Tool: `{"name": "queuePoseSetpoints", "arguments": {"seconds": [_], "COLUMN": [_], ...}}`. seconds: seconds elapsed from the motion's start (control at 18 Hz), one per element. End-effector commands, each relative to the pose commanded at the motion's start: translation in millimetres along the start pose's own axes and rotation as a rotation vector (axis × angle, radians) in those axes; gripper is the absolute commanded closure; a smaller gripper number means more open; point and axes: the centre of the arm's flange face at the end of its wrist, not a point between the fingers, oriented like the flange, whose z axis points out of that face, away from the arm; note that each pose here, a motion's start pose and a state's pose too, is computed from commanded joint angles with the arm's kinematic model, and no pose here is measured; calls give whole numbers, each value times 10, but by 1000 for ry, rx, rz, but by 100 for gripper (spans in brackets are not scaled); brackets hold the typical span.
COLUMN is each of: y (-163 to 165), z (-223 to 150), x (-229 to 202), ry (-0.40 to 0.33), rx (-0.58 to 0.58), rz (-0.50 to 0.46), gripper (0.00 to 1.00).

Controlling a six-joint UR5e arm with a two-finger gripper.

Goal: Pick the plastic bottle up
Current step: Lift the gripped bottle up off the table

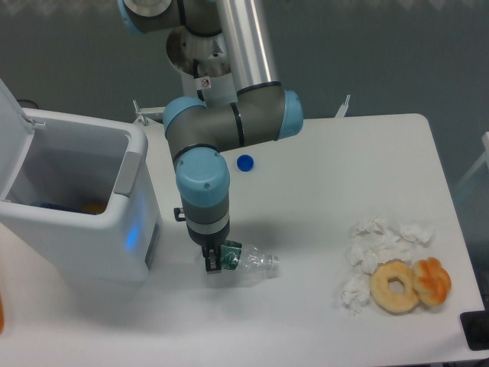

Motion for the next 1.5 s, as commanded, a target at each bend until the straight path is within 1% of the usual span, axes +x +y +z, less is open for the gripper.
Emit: {"name": "queuePoseSetpoints", "arguments": {"seconds": [0.11, 0.22, 0.33, 0.5, 0.61, 0.72, 0.89, 1.0, 1.11, 1.22, 1.5], "y": [25, 104, 155, 269, 397, 414, 407, 483, 567, 630, 623], "z": [-159, -387, -558, -847, -1057, -1201, -1342, -1434, -1607, -1687, -1703], "x": [13, 32, 59, 146, 216, 269, 303, 312, 364, 445, 471], "ry": [-23, -46, -40, -55, -67, -81, -106, -125, -155, -160, -154], "rx": [-3, -7, -8, -12, -11, 2, 78, 149, 196, 204, 203], "rz": [-9, -45, -73, -153, -228, -243, -302, -353, -391, -407, -408], "gripper": [40, 40, 40, 40, 40, 40, 40, 40, 40, 40, 40]}}
